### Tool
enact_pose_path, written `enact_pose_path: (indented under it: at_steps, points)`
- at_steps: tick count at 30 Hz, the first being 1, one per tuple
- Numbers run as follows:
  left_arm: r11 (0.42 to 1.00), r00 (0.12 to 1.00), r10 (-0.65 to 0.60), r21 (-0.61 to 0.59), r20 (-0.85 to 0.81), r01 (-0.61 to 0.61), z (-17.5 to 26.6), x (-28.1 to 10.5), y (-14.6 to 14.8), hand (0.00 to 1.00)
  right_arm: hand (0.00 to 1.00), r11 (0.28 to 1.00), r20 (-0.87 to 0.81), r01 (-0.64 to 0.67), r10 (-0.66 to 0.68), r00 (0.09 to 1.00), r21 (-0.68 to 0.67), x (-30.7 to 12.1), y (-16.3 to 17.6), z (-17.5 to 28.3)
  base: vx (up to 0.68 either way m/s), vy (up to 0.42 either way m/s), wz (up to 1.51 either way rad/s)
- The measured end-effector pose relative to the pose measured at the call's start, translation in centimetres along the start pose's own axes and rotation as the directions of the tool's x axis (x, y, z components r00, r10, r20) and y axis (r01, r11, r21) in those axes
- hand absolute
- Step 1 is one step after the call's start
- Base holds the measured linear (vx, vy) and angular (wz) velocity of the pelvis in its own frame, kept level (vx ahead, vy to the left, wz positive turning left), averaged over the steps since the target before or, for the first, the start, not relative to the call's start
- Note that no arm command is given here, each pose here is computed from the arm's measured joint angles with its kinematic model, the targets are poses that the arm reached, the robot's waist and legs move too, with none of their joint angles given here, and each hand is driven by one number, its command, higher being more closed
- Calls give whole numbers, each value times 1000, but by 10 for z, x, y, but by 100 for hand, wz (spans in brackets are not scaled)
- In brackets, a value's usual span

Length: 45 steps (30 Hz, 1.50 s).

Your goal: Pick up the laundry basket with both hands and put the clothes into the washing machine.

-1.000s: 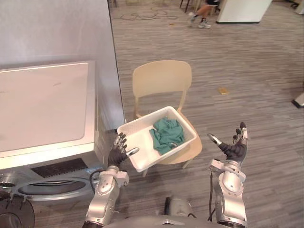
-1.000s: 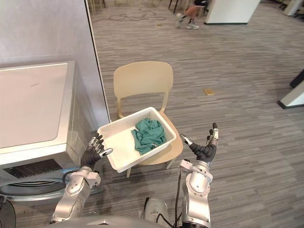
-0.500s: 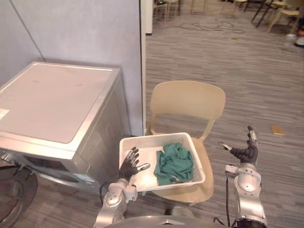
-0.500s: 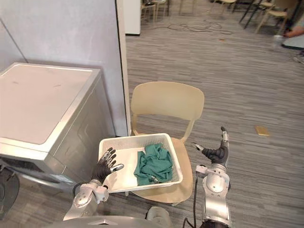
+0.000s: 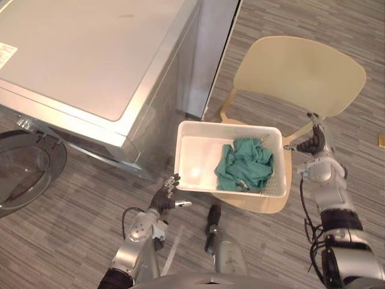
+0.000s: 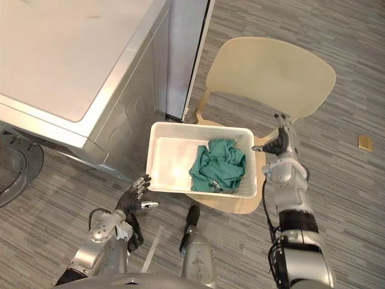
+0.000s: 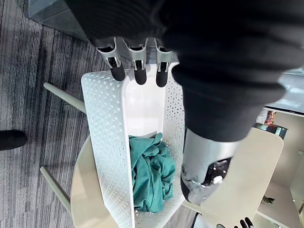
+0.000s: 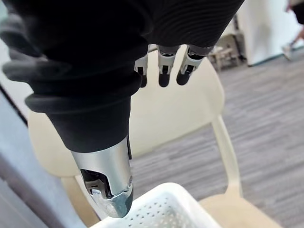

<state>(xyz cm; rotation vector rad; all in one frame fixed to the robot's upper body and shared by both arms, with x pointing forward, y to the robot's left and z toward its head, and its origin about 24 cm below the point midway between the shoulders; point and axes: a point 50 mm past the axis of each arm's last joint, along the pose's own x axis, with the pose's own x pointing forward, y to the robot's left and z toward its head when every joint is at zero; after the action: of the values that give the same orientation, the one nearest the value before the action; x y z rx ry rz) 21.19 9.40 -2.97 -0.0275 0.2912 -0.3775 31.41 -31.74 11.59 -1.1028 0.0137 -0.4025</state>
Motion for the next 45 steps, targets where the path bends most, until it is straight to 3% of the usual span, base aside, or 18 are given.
enact_pose_path:
  at_steps: [7, 14, 25, 36, 45]
  points:
    - [999, 995, 8, 46, 101, -13, 24, 11, 7, 0, 0, 975, 145, 69, -39, 989, -210, 33, -33, 38, -53, -13, -1]
    - [998, 984, 24, 49, 178, -33, 48, 26, 7, 0, 0, 972, 300, 179, -127, 945, -151, 37, -54, 86, -35, -54, 6]
    - [991, 964, 110, 53, 243, -126, 73, 38, 19, 0, 0, 986, 409, 168, -151, 900, -6, 17, -34, 127, -2, -55, 5]
    - [990, 965, 131, 15, 228, -139, 70, 38, 18, 0, 0, 995, 355, 21, -56, 933, 102, -2, 4, 113, 26, -59, 10]
    - [990, 963, 137, -43, 234, -131, 70, 34, 19, 0, 0, 972, 260, -44, -17, 966, 229, 16, -2, 95, -12, -59, 7]
